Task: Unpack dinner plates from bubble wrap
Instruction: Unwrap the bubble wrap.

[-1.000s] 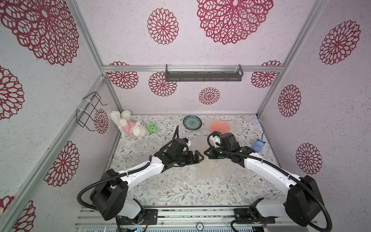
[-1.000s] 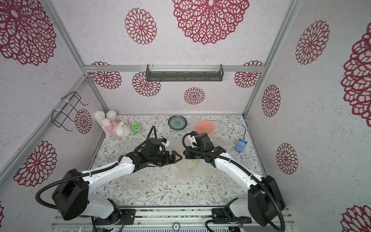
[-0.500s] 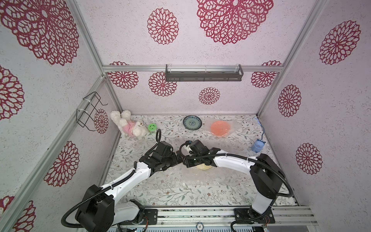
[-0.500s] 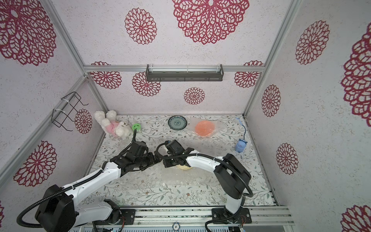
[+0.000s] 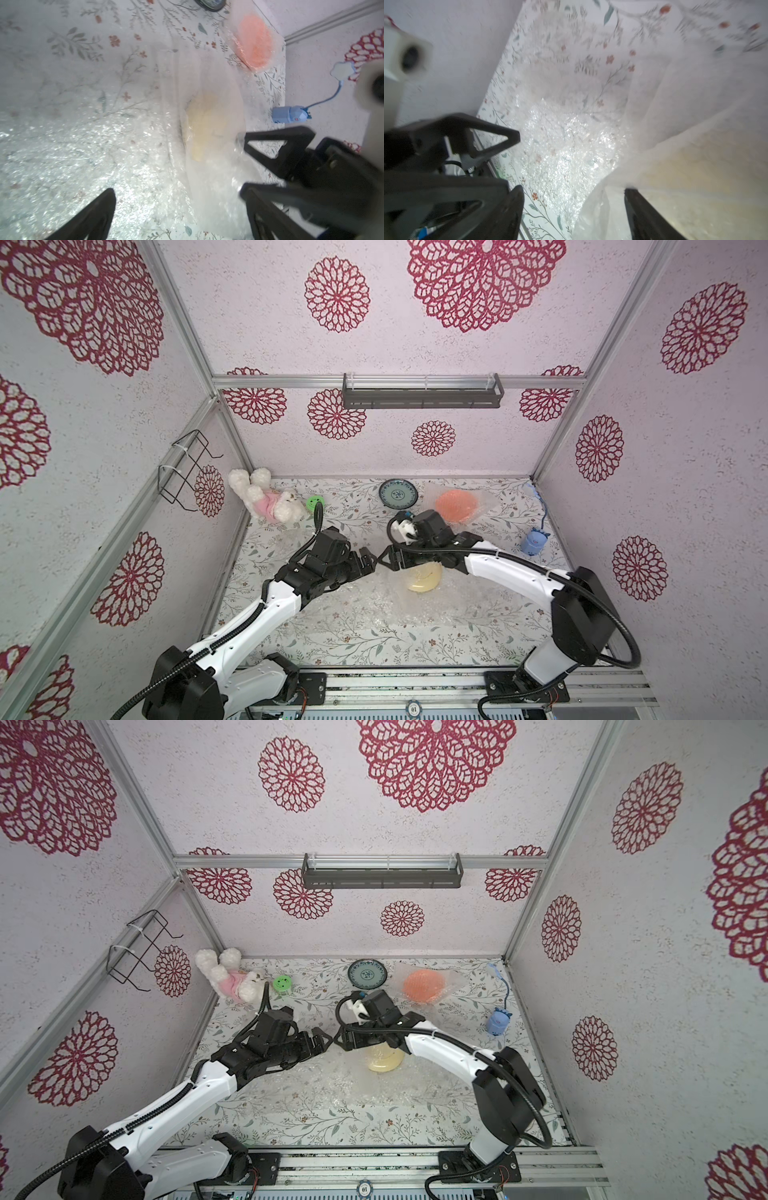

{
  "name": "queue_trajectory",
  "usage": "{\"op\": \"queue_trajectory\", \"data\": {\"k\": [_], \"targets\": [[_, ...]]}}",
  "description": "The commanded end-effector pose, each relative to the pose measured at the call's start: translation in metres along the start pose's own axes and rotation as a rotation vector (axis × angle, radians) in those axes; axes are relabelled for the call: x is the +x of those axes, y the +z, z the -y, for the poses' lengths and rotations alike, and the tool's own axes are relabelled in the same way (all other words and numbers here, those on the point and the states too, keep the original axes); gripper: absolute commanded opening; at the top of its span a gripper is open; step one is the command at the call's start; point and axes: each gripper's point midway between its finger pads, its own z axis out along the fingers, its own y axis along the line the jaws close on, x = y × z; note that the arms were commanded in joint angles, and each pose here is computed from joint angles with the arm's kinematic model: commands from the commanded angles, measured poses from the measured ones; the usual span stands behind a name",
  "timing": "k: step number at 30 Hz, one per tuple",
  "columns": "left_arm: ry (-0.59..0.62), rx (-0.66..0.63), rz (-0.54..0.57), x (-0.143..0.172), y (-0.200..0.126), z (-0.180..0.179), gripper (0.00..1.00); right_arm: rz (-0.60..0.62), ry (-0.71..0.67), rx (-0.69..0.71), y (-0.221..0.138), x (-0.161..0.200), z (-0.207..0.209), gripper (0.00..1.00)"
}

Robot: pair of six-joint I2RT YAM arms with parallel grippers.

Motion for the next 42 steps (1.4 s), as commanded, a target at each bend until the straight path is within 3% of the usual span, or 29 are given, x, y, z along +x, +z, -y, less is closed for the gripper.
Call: {"op": "queue_trajectory", "data": {"k": [1, 4, 8, 13, 17, 23, 29, 34, 42], "targets": [[0.167, -0.057, -0.003, 0.002, 0.0, 0.021, 1.0, 0.054, 0.024, -0.058, -0.038, -0.008, 0.012, 0.85], [0.264, -0.073, -0.027, 0.009, 0.01, 0.044, 1.0, 0.102, 0.086, -0.052, -0.062, -0.008, 0.037, 0.86], [0.365, -0.087, -0.087, 0.022, 0.035, 0.068, 1.0, 0.116, 0.167, 0.194, -0.077, 0.011, 0.098, 0.86], [0.395, -0.089, -0.18, 0.039, 0.074, 0.086, 0.96, 0.094, 0.291, 0.157, -0.059, 0.044, 0.133, 0.82], [0.352, -0.141, -0.272, 0.054, 0.116, 0.068, 0.9, 0.099, 0.353, 0.105, -0.043, 0.053, 0.147, 0.82], [0.272, -0.156, -0.337, 0.066, 0.151, 0.04, 0.86, 0.057, 0.394, 0.07, -0.02, 0.067, 0.159, 0.81], [0.227, -0.194, -0.368, 0.072, 0.167, 0.012, 0.83, 0.039, 0.408, 0.002, -0.005, 0.07, 0.157, 0.81], [0.207, -0.206, -0.4, 0.084, 0.172, -0.003, 0.73, 0.056, 0.398, -0.006, -0.003, 0.063, 0.158, 0.8], [0.19, -0.197, -0.402, 0.09, 0.172, -0.008, 0.72, 0.071, 0.376, -0.071, 0.012, 0.041, 0.148, 0.69]]}}
